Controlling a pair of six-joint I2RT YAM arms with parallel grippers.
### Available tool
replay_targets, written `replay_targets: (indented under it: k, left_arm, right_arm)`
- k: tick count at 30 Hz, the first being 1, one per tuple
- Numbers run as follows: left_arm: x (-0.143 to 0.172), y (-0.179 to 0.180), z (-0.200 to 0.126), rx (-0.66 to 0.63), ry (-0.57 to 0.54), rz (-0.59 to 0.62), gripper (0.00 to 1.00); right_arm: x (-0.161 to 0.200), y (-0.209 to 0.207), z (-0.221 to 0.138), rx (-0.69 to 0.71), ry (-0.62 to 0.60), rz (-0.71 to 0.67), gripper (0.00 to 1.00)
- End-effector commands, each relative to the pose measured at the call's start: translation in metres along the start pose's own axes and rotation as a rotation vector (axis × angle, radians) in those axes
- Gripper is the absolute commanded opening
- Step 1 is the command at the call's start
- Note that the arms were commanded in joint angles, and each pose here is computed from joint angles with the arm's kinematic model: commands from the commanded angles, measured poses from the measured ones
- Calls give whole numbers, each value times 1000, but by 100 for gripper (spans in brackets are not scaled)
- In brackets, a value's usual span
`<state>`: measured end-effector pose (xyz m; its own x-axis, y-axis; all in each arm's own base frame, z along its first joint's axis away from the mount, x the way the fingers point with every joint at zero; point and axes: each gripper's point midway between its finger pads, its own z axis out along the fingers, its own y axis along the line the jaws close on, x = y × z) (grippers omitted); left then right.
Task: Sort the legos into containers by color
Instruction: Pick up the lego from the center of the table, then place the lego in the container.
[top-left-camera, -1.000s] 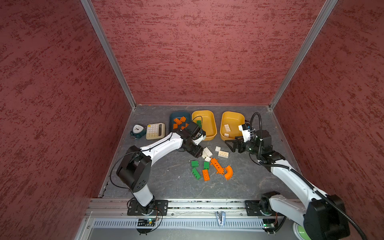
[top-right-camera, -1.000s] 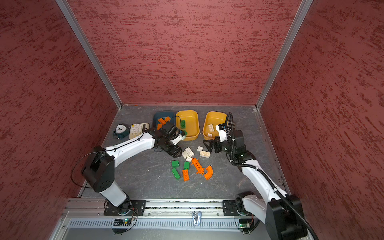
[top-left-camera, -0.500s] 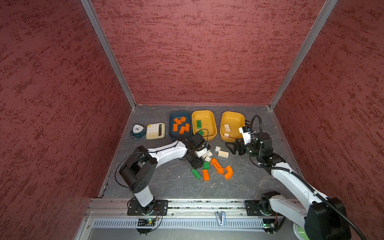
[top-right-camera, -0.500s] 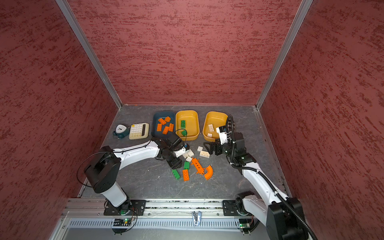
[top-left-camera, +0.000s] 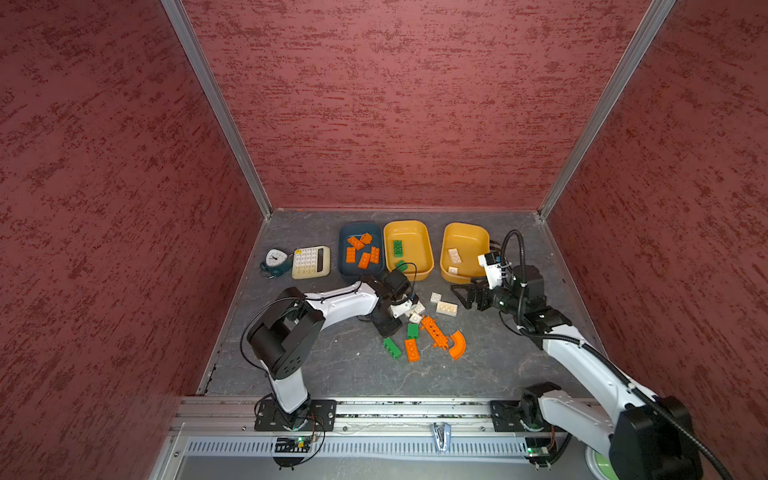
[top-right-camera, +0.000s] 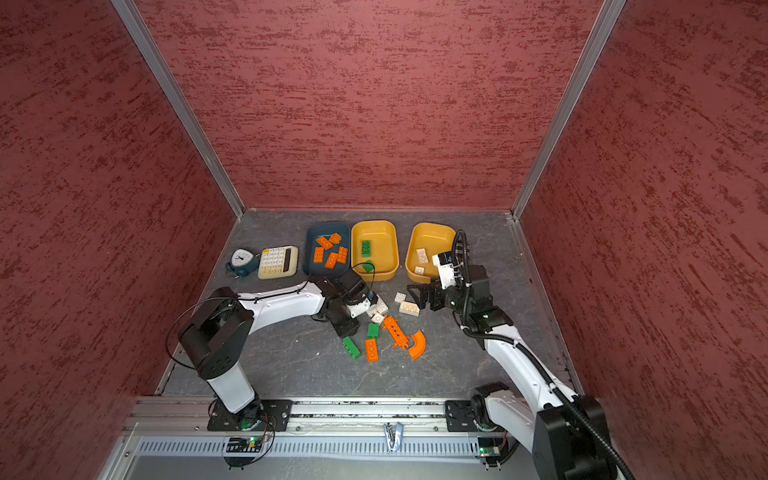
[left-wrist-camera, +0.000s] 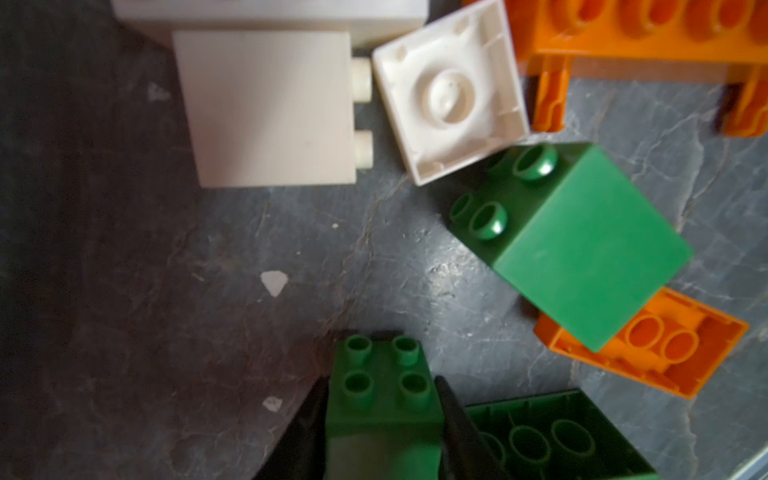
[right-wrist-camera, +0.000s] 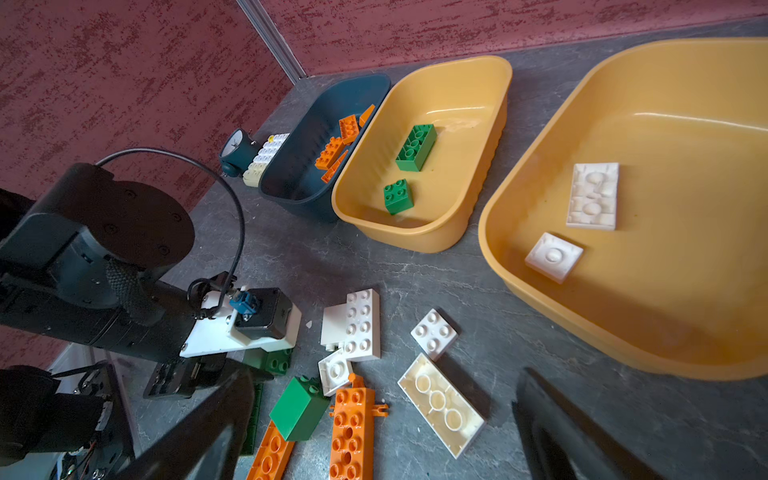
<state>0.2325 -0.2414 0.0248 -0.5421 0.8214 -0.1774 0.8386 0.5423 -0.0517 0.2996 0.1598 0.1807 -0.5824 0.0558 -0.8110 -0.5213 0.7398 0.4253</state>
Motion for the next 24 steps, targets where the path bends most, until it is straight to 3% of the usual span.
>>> replay_targets:
  k: [1, 7, 16, 24]
  left_arm:
    - [3, 0, -1, -3, 20, 9, 23]
    - [-17, 10, -31, 3, -51, -35, 22]
    - [-90, 69, -98, -34, -287, -134, 20]
    - [-150, 129, -106, -80, -407, -222, 19]
  right_arm:
    - [-2, 2, -1, -4, -12, -22, 99]
    - [-7, 1, -1, 5, -24, -25, 99]
    - [-18, 0, 2, 16, -37, -29, 99]
    - [-21, -3, 4, 30, -36, -34, 99]
